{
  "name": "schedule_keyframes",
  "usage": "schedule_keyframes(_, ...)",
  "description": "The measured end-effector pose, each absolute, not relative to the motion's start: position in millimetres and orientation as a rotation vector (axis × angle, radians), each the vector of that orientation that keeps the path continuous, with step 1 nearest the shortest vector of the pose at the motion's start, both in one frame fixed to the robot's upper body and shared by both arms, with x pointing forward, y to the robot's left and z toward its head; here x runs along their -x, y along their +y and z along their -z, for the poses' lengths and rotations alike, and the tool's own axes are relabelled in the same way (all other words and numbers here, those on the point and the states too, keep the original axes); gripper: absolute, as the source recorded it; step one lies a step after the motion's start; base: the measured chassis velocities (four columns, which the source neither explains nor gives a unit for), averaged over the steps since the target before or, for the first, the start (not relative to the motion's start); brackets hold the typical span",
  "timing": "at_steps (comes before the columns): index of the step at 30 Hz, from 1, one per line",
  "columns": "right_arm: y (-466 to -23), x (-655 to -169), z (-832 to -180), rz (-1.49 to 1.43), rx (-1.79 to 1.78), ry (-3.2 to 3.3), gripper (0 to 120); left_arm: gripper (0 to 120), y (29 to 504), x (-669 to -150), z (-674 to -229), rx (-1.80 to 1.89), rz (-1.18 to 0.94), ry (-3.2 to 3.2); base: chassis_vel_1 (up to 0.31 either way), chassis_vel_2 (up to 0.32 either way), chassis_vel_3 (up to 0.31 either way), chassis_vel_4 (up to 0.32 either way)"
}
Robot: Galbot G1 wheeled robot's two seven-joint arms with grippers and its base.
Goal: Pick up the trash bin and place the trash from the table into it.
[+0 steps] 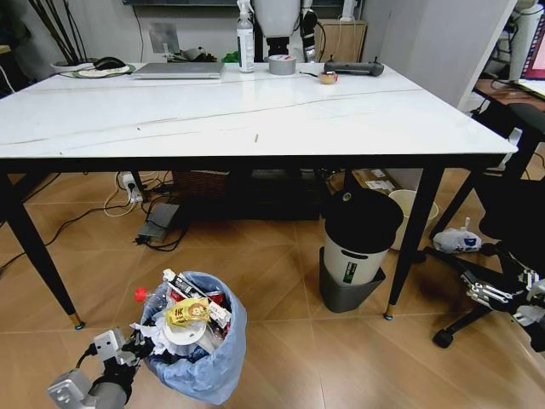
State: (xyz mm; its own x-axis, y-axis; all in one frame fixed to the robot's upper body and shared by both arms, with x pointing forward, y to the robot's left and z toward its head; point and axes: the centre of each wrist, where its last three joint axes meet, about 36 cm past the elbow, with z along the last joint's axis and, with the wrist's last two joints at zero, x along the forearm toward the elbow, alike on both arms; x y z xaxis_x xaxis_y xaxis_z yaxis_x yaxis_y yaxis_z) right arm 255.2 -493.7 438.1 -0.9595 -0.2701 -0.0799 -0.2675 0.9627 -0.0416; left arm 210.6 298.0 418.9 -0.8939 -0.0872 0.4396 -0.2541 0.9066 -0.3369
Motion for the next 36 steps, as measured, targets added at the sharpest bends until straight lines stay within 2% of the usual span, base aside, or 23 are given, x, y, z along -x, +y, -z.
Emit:
schedule_keyframes(18,-494,-255,-438,0.047,0.416,3.028,100,0,295,-218,-387,-0.265,-0.58,-2.6,0.0,0.0,0.0,0.0)
schedule_keyframes(36,-494,-255,-438,0.047,0.416,3.028,100,0,294,-228,-381,-0.273,-0.605,-2.611,0.0,0.0,0.0,0.0)
